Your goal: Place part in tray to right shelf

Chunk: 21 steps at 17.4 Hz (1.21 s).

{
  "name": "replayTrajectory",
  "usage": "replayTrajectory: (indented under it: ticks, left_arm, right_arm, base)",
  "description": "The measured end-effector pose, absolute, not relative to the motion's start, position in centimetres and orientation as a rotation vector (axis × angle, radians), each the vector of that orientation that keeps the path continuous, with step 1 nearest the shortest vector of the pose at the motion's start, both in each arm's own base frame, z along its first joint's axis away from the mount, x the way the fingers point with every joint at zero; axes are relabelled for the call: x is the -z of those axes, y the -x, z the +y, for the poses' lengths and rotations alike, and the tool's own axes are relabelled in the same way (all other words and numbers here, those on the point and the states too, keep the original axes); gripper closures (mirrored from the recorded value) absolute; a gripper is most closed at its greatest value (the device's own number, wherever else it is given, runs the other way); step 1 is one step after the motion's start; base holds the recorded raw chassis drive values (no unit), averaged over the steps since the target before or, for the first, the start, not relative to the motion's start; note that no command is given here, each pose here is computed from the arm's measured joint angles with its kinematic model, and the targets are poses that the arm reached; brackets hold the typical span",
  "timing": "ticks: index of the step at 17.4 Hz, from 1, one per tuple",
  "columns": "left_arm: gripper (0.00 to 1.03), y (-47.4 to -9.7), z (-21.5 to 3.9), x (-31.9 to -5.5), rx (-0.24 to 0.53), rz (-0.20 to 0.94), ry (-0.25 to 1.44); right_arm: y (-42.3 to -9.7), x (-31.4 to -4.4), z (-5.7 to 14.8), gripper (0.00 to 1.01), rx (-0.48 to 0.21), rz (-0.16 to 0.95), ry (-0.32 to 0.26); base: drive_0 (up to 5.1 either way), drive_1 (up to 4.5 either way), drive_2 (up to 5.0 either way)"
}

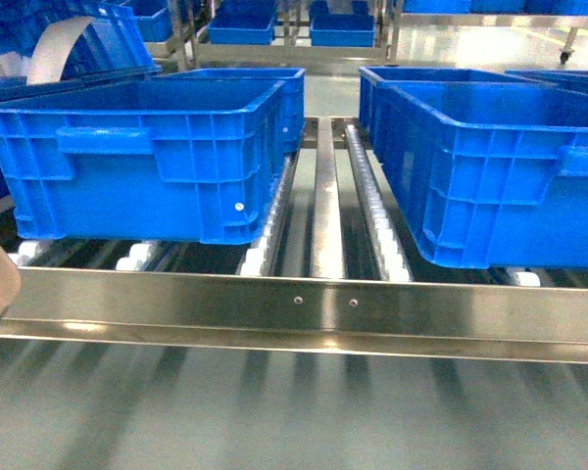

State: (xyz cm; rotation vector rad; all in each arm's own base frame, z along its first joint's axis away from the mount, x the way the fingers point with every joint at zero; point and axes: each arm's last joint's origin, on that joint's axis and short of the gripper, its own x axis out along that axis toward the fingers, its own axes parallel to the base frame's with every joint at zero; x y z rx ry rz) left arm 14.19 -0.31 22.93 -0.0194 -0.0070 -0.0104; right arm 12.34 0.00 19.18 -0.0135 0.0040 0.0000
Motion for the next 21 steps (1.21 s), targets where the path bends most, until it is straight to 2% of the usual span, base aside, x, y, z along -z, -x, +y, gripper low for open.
replayTrajectory:
  ticks: [2,3,9,13,15,16,21]
  left_arm:
    - [0.88,-13.7,0.1,-21.1,-0.018,0.024,0.017]
    - [0.88,-13.5,0.0,-20.5,-0.003,0.031,0.017]
    - [0.88,-12.1,0.0,-18.5,0.001,0.02,0.017]
    - [0.88,-11.7,0.0,-18.0,0.002,0.012,0.017]
    - [0.88,-11.4,0.0,-17.7,0.001,0.014,0.017]
    - [0.88,-11.3,0.0,-17.5,0.001,0.015,0.017]
    - [0.88,-10.8,0.0,-17.1,0.001,-0.011,0.017]
  right_arm:
    - [-12.0,-18.7,0.0,0.99,0.0,0.001,0.011]
    - [-11.8,-18.5,0.0,0.99,-0.001,0.003,0.011]
    - [-11.1,-17.5,0.0,0.99,0.0,-0.003,0.01]
    - [-10.8,-17.0,0.0,0.99,0.0,-0.013,0.01]
    - [-10.0,-16.4,0.0,0.99,-0.001,0.039,0.008]
    - [-9.7,-17.0,0.0,0.99,-0.001,-0.027,0.007]
    - [-9.7,-16.7,0.0,0.99,0.0,-0.004,0.007]
  base:
    - [0.0,0.0,0.0]
    - [0.0,0.0,0.0]
    - [0.0,0.0,0.0]
    - [0.0,0.0,0.0]
    - [0.0,0.0,0.0]
    - [0.0,0.0,0.0]
    - [0.0,0.0,0.0]
